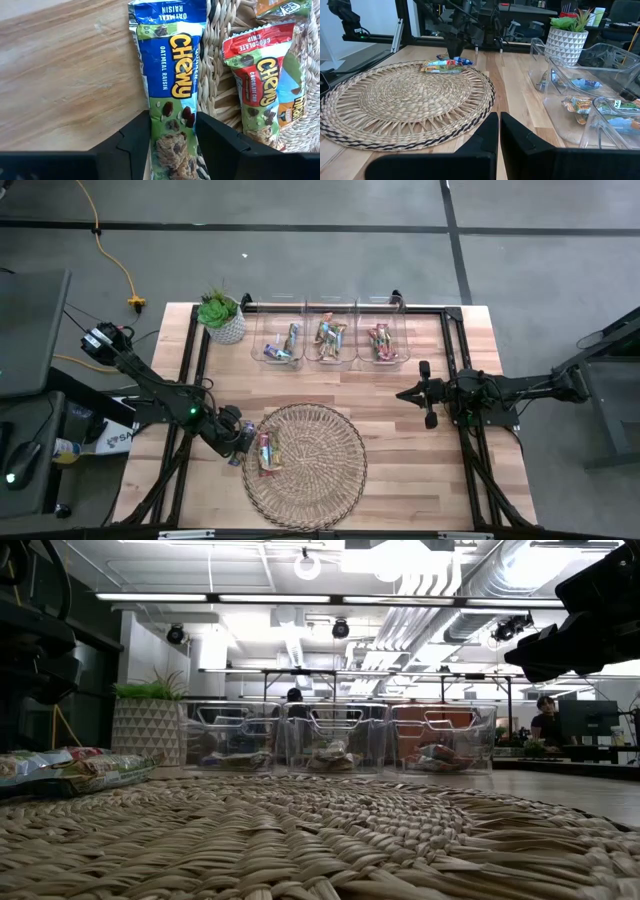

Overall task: Pick and place Granola Bars by type
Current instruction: Put the blue granola bar into the left transparent bin

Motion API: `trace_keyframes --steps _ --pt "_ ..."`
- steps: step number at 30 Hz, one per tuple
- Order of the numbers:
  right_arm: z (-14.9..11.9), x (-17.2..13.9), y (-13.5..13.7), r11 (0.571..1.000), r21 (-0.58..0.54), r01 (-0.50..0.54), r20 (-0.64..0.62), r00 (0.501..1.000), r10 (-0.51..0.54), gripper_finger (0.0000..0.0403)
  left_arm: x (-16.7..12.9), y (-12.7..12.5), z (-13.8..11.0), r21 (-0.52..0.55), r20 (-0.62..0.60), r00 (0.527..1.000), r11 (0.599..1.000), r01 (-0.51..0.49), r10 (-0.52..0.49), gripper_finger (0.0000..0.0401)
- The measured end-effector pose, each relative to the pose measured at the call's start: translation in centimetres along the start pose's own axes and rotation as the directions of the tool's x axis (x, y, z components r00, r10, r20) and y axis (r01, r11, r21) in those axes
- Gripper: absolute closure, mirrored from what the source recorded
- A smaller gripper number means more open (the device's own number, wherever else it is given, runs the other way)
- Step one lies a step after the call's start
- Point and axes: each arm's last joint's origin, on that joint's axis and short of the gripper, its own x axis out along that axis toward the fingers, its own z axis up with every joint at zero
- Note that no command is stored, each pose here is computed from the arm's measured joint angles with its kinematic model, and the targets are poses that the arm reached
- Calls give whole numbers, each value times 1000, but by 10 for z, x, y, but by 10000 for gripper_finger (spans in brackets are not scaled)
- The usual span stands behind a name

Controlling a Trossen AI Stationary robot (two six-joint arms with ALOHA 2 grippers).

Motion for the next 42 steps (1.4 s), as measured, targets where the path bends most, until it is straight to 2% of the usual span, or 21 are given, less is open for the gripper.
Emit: trace_keyframes --steps 6,19,31,38,42 --pt "0 0 0 1000 0 0 0 1000 0 402 0 0 0 0 2 1000 1000 1 -1 270" --pt "0 0 0 1000 0 0 0 1000 0 402 0 0 0 -10 12 1000 1000 5 -5 348" --pt "0 0 0 1000 0 0 0 1000 0 402 -15 0 2 17 -13 999 999 50 -49 360" --pt "0 0 0 1000 0 -1 0 1000 1 402 -36 -5 6 75 26 978 976 205 -208 360" --pt "0 0 0 1000 0 -1 0 1000 1 402 -49 -12 8 146 42 935 928 344 -353 360"
